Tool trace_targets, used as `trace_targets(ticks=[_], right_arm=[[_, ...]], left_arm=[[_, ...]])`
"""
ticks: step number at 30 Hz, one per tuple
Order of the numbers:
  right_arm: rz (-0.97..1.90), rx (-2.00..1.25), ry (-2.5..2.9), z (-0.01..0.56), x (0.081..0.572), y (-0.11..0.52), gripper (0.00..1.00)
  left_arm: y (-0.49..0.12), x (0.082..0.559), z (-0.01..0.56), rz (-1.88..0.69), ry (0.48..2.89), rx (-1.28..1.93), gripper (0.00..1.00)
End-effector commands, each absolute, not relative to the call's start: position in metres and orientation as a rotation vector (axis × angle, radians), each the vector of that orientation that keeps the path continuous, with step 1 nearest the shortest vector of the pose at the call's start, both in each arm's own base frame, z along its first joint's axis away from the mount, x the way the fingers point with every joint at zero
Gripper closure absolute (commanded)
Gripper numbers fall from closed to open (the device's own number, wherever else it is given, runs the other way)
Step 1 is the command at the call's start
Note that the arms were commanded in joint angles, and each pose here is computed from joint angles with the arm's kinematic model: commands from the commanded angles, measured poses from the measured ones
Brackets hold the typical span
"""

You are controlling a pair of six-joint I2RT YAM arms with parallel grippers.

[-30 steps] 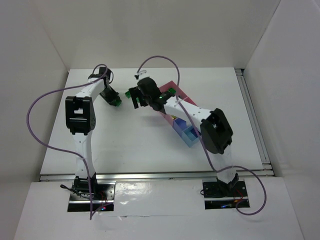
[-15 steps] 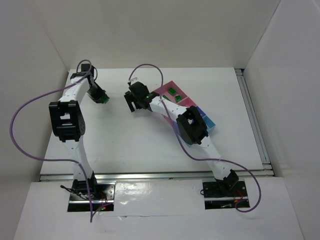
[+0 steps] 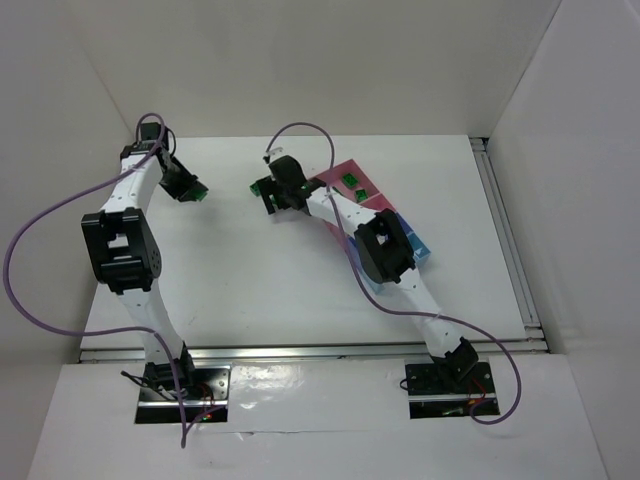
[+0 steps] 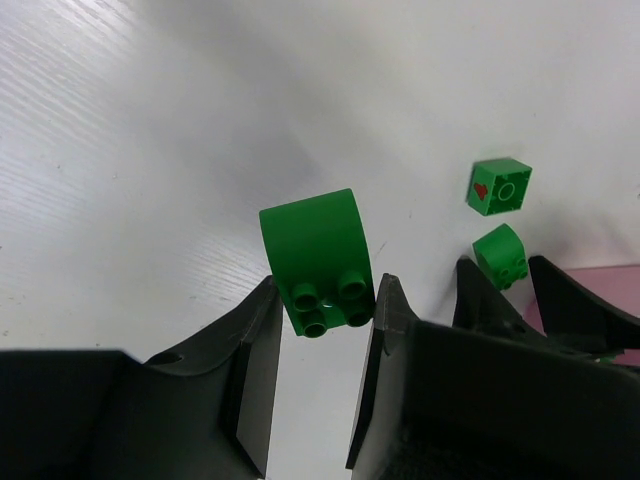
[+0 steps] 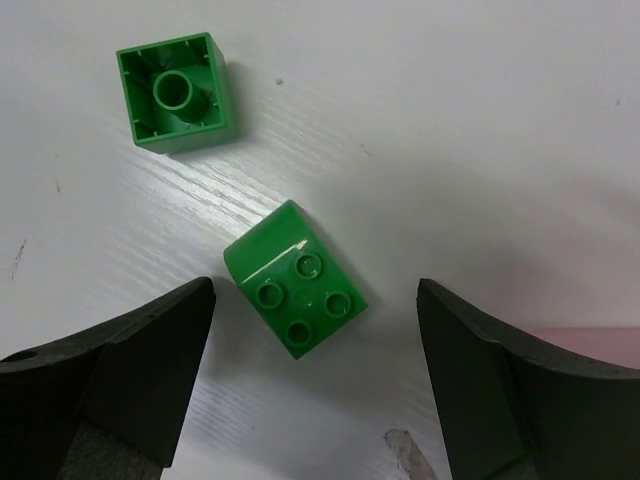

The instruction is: Sort the legos into containers by color

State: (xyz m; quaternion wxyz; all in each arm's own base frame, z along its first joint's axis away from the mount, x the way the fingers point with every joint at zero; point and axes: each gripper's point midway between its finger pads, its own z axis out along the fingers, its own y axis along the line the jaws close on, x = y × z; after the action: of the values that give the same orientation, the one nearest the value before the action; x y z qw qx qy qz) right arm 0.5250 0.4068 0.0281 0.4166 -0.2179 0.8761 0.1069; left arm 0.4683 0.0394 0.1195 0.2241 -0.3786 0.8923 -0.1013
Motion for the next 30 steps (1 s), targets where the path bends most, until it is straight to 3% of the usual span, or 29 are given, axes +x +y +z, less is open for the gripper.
trace_targets(ticks=[1,3,4,7,8,11,24,29,30], right_arm=[[0.348,-0.639,2.158,0.019,0.527,0.422,0.14],[0.346,-0.682,2.138,0.013,0.527,0.423,0.19],[0.341,-0.692,2.134,0.013,0.527,0.423,0.31],[0.336,-0.699,2.088,0.034,0.524,0.434,0.52],[0.321,-0.691,2.090,0.037,0.523,0.430,0.65],[0.324,-0.660,2.055,0.065,0.517,0.428,0.79],[0.277,-0.268,1.967,0.185,0.492,0.292,0.80],[0.145,-0.134,2.073,0.157,0.507,0.229,0.80],[0.133,-0.126,2.086,0.155,0.511,0.225,0.76]], left_arm=[[0.031,0.475,0.159,-0.359,2.403,-0.940,0.78],[0.028,0.475,0.160,-0.377,2.406,-0.935,0.78],[0.026,0.475,0.161,-0.396,2.409,-0.930,0.78],[0.021,0.477,0.165,-0.433,2.406,-0.916,0.79],[0.019,0.477,0.166,-0.448,2.408,-0.912,0.79],[0.008,0.482,0.172,-0.425,2.414,-0.845,0.79],[-0.066,0.502,0.171,-0.492,2.475,-0.644,0.79],[-0.112,0.509,0.167,-0.545,2.510,-0.565,0.79],[-0.129,0.510,0.159,-0.553,2.533,-0.530,0.79]])
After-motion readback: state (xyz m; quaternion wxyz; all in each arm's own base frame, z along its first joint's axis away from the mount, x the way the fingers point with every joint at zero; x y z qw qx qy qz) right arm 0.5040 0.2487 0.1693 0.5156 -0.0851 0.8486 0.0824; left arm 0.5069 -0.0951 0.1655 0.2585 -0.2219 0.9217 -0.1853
